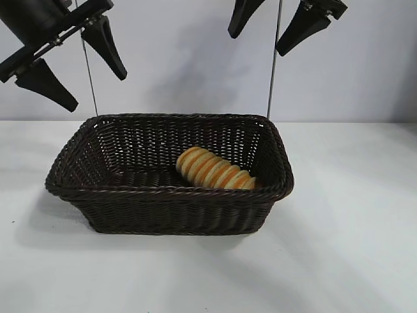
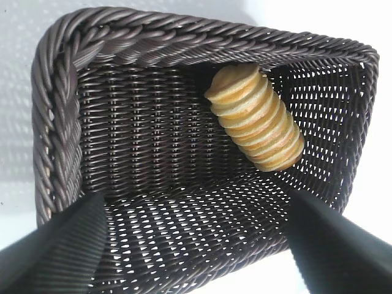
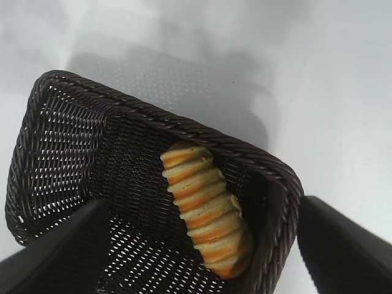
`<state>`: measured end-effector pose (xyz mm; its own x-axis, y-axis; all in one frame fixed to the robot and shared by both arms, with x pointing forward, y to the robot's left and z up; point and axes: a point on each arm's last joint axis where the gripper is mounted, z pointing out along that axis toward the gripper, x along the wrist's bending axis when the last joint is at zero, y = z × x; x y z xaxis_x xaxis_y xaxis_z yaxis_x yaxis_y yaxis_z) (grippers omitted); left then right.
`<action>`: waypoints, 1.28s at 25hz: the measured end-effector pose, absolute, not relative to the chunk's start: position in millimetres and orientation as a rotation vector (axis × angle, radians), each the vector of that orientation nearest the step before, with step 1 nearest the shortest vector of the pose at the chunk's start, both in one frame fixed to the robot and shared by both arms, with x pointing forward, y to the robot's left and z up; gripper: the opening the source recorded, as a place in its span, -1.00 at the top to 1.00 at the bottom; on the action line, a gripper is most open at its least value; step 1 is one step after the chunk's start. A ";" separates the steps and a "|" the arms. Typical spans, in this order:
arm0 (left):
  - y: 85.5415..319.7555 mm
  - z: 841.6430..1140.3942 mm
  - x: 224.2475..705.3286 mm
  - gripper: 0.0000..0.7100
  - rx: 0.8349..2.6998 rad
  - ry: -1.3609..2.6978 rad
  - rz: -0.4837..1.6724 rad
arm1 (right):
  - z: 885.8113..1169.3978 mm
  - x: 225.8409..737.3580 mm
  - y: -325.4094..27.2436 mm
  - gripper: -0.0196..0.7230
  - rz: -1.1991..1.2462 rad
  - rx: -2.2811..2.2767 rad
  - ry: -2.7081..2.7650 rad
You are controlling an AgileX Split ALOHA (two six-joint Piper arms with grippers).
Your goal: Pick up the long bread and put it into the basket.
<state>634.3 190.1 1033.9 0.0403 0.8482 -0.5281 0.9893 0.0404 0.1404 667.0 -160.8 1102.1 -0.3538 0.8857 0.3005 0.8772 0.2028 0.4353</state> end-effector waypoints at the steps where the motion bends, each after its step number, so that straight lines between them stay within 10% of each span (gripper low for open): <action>1: 190.1 1033.9 634.3 -0.65 1.849 1.849 -0.390 | 1102.1 667.0 -160.8 -0.67 0.860 1.777 2.424; 32: 190.1 1033.9 634.3 -0.65 1.849 1.849 -0.390 | 1083.7 664.7 -161.5 -0.67 0.793 1.825 2.461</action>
<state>634.3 190.1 1033.9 0.0403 0.8482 -0.5281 0.9893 0.0404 0.1404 664.7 -161.5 1083.7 -0.3348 0.8908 0.3072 0.9025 0.2095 0.3763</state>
